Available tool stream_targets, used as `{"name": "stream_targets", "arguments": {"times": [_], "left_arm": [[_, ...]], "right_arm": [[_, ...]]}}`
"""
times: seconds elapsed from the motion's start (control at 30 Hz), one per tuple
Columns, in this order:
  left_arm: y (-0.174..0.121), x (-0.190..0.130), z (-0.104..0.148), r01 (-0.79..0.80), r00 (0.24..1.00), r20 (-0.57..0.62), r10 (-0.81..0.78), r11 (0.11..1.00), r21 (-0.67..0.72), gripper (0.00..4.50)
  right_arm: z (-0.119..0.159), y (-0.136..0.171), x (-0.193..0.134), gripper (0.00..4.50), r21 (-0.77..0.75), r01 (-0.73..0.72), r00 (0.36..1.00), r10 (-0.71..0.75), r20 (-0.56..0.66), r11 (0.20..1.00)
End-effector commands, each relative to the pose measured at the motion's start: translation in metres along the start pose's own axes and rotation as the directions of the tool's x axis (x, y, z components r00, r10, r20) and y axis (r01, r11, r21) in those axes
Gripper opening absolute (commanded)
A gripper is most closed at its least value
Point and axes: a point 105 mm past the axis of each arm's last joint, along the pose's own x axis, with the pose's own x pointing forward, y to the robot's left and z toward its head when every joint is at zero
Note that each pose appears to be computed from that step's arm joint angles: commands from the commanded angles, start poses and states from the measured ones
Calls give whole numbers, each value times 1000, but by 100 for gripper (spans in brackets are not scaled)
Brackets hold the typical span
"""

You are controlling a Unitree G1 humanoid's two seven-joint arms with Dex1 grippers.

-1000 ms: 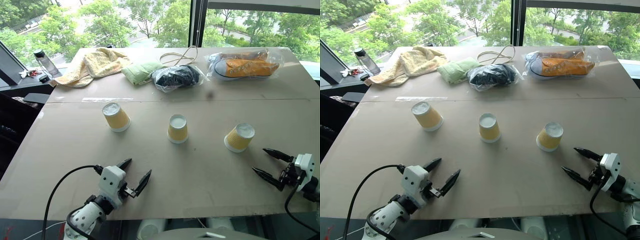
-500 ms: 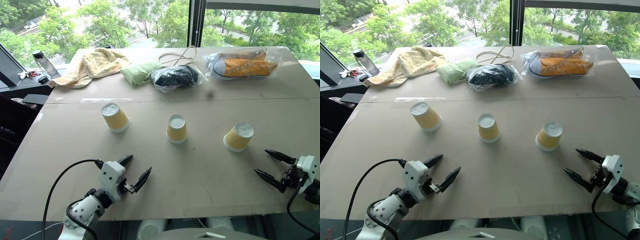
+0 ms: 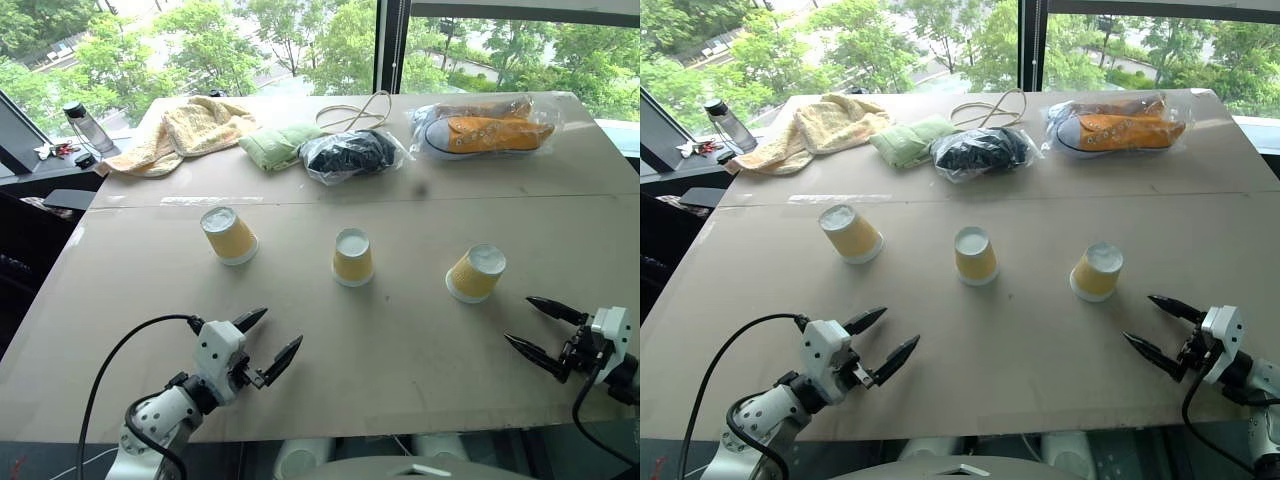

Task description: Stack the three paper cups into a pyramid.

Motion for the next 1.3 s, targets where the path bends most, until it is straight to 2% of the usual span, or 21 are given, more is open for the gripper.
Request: {"name": "stream_targets", "arguments": {"times": [0.03,0.27,0.4,0.6,0.87,1.07,1.23,1.3], "left_arm": [[1,3,44,123,988,82,-132,987,100,450],[8,5,101,285,944,110,-312,936,207,450],[7,2,121,365,918,70,-391,899,242,450],[7,-2,138,428,890,52,-453,870,244,450],[-7,-2,145,520,840,84,-537,839,159,450],[-7,-1,146,522,840,81,-537,840,148,450],[-6,-2,145,516,844,78,-531,843,151,450],[-5,-3,144,512,847,76,-527,845,151,450]], "right_arm": [[30,-5,22,447,-49,1,996,3,91,999],[50,-8,46,447,-69,25,991,-15,129,997],[61,-12,54,447,-64,37,987,-27,159,997],[68,-7,64,447,-63,0,986,11,169,998],[72,-6,72,447,-63,-11,987,21,162,998],[76,-3,76,447,-62,-23,985,33,167,998],[78,-2,79,224,-61,-38,984,48,171,997],[79,-1,80,216,-63,-42,984,52,171,997]]}}
